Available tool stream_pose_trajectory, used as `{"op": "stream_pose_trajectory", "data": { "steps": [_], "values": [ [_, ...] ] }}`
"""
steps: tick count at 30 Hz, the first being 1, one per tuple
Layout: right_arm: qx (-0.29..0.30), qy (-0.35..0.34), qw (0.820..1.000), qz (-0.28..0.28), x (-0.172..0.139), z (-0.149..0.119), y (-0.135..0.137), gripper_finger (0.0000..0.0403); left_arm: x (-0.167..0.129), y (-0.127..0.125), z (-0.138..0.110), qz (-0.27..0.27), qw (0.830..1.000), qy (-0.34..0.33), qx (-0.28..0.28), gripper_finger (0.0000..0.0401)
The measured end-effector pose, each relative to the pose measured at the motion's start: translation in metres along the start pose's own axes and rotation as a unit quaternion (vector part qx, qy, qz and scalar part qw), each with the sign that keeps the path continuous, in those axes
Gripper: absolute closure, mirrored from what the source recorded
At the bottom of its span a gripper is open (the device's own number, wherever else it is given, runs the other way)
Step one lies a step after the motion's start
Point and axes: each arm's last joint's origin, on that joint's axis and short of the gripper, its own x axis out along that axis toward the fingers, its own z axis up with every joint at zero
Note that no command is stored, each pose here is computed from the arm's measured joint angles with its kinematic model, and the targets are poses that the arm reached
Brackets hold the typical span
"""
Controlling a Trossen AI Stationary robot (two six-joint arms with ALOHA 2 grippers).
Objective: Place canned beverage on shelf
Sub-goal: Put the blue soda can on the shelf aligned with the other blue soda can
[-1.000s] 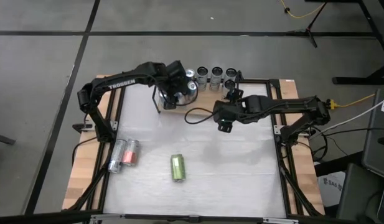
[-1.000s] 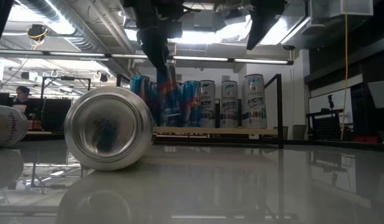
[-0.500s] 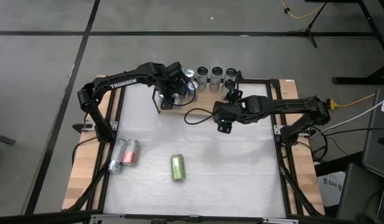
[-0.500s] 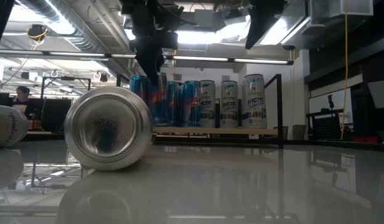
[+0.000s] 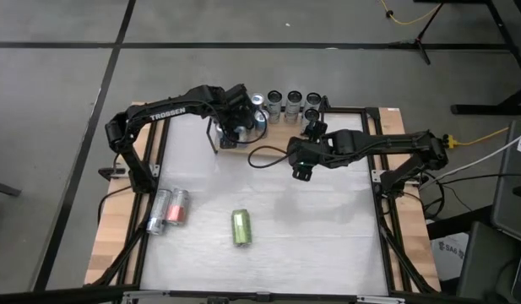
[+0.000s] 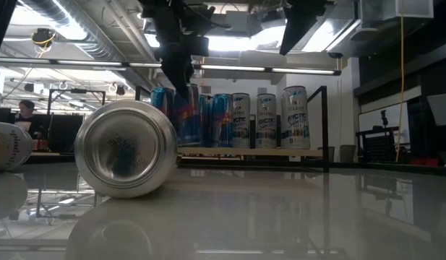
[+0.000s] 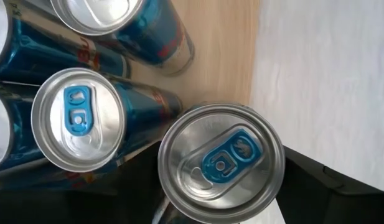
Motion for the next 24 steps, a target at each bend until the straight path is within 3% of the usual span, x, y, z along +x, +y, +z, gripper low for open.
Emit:
{"op": "stream_pose_trajectory", "data": {
  "steps": [24],
  "values": [
    [-0.001,0.001,1.0,0.004,0.0,-0.0001,0.0005,0.0047,0.0002,0.0,0.0,0.0,1.0,0.0,-0.004,0.0144]
  ]
}}
